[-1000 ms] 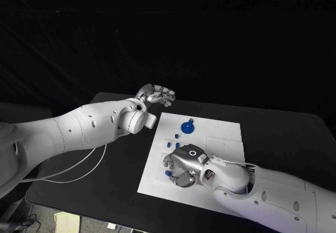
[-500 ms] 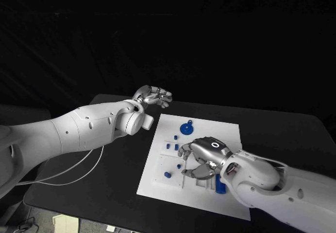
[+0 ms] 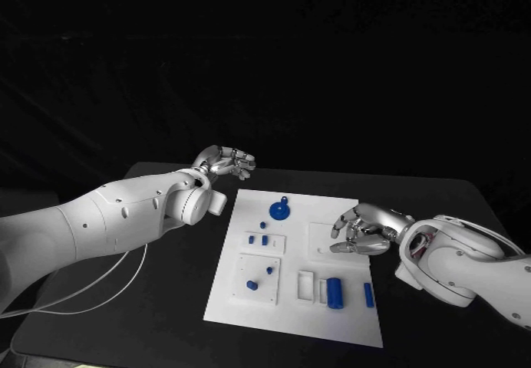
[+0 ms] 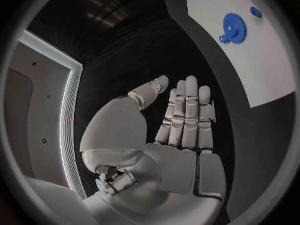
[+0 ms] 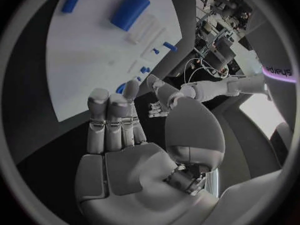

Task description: Assemble the parts on the task board

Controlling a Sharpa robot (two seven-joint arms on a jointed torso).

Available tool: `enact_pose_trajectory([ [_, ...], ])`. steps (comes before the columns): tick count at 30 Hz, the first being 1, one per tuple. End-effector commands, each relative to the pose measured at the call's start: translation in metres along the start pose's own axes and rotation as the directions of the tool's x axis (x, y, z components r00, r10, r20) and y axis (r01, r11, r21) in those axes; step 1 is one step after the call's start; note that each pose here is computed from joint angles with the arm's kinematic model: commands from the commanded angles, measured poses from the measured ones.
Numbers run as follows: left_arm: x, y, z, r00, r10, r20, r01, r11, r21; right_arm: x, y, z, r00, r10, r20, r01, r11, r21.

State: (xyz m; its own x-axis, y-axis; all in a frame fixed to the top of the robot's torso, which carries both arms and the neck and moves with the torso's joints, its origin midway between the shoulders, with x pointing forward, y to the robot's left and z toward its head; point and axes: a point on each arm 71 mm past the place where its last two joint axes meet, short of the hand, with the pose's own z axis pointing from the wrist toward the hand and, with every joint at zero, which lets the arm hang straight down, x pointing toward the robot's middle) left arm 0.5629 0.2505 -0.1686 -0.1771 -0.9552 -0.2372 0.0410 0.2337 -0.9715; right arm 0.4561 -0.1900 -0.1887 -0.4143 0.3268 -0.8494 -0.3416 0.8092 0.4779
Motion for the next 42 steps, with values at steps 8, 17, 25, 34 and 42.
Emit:
enact_pose_trajectory([
  [8,0.0015,0.0036,-0.0027,0.999,-0.021,-0.042,0.022,1.0,0.015,0.024,-0.023,-0.019,0.935,0.209,-0.288,-0.115,0.943,0.311],
  [17,0.0043,0.0034,-0.0037,0.998,-0.027,-0.053,0.028,0.999,0.021,0.041,-0.021,-0.024,0.921,0.207,-0.329,-0.077,0.927,0.368],
  [25,0.0049,0.0032,-0.0041,0.998,-0.028,-0.055,0.029,0.999,0.02,0.055,-0.02,-0.022,0.918,0.201,-0.343,-0.053,0.917,0.395],
  [34,0.0077,0.0025,-0.0048,0.998,-0.03,-0.062,0.032,0.999,0.02,0.072,-0.019,-0.018,0.908,0.213,-0.361,-0.051,0.91,0.411],
  [42,0.008,0.0023,-0.0053,0.997,-0.031,-0.064,0.032,0.999,0.02,0.079,-0.02,-0.015,0.909,0.219,-0.355,-0.055,0.906,0.419],
])
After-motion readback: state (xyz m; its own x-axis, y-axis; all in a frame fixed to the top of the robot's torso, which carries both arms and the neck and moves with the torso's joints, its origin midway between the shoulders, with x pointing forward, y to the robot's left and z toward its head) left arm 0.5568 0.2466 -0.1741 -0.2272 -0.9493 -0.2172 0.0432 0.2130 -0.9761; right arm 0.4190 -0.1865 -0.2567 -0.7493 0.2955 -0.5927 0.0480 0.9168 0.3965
